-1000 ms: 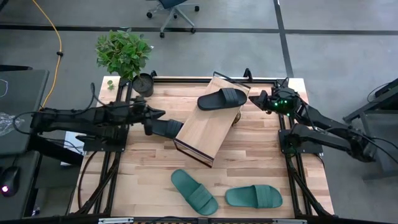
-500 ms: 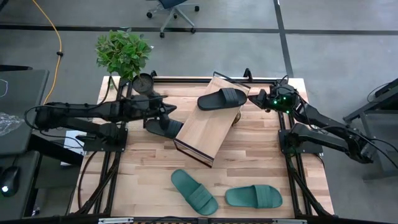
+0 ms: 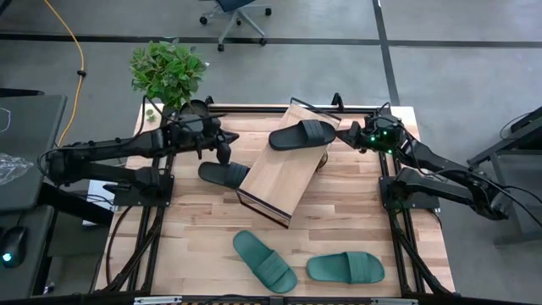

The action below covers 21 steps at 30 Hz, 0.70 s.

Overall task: Pick and place slides into the shelf
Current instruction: Put the right black slipper on the shelf

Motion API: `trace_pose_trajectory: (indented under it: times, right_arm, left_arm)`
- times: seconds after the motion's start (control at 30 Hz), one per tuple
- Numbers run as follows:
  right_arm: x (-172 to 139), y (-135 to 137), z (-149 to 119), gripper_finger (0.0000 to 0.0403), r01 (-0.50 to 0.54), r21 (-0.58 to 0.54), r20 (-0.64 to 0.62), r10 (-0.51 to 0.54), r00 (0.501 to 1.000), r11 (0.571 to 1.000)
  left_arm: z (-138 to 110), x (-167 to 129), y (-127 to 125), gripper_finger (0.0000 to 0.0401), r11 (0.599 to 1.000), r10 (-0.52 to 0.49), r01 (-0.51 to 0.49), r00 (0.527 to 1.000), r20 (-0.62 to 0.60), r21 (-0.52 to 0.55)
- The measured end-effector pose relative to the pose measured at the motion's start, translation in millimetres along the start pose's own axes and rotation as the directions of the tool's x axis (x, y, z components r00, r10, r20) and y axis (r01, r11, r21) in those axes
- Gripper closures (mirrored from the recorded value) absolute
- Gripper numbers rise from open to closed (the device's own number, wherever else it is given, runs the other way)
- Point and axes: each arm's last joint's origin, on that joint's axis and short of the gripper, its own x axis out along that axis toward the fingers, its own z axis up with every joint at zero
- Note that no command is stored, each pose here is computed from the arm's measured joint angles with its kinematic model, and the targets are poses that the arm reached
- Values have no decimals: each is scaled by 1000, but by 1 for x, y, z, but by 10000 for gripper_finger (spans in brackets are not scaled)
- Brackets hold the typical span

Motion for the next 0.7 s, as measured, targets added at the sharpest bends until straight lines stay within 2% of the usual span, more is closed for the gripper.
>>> trace_pose_trajectory:
  times: [0.7]
  right_arm:
    - [12,-5,1,269,32,35,-38,-31,999,999]
  left_arm:
    - [-3,7,1,400,1000,-24,24,999,-39,-2]
